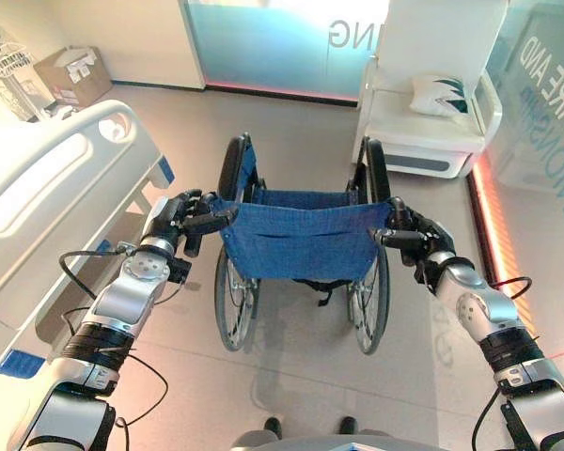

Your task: Push the wheelchair next to the bed

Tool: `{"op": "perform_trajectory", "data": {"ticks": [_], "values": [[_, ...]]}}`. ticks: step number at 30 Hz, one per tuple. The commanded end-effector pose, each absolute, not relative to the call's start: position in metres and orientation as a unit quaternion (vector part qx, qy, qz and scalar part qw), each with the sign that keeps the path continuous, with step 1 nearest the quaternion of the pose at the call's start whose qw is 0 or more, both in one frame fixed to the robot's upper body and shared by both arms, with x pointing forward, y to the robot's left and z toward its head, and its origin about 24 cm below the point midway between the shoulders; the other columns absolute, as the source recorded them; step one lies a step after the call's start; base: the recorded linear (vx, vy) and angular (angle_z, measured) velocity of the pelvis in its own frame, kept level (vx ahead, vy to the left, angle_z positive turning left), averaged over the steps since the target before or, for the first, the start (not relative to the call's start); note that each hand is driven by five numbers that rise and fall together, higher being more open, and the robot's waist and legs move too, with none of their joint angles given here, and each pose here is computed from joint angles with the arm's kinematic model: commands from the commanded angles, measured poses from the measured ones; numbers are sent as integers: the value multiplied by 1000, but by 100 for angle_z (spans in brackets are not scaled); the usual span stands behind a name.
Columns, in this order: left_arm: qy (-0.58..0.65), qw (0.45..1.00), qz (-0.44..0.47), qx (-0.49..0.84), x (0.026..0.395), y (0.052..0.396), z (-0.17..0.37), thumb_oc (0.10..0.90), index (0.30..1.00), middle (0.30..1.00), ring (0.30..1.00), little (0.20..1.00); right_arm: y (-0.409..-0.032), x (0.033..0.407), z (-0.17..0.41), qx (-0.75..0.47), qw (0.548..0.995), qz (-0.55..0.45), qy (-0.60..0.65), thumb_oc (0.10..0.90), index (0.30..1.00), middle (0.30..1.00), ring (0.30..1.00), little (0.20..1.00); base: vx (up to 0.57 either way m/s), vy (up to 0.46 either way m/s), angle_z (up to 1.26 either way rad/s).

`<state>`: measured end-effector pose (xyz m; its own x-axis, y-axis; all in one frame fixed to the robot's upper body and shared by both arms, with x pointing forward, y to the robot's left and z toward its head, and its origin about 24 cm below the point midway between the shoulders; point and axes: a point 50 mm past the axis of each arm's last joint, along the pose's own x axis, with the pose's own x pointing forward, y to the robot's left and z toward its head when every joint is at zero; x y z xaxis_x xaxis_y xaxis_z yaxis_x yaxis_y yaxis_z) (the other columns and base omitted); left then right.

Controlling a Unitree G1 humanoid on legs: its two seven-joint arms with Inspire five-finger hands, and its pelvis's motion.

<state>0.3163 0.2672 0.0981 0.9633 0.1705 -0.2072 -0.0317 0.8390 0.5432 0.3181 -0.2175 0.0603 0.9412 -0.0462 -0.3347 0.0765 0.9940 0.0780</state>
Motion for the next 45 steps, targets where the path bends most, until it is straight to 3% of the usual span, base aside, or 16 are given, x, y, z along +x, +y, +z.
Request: {"op": "perform_trajectory", "data": {"ticks": [1, 20, 31, 45], "values": [[2, 943, 87, 322, 322, 282, 161, 800, 900, 900, 900, 900, -241, 317, 91, 14, 993, -37, 112, 800, 900, 900, 900, 900, 0, 0, 0], [51, 942, 125, 306, 311, 298, 134, 800, 900, 900, 900, 900, -240, 298, 102, -1, 998, -11, 70, 800, 900, 900, 900, 900, 2, 9, -5], [95, 954, 118, 260, 308, 292, 109, 800, 900, 900, 900, 900, -220, 299, 114, -9, 998, 51, 21, 800, 900, 900, 900, 900, 3, -1, -4], [123, 957, 108, 239, 314, 281, 95, 800, 900, 900, 900, 900, -205, 311, 113, -16, 998, 55, 26, 800, 900, 900, 900, 900, 0, 0, 0]]}}
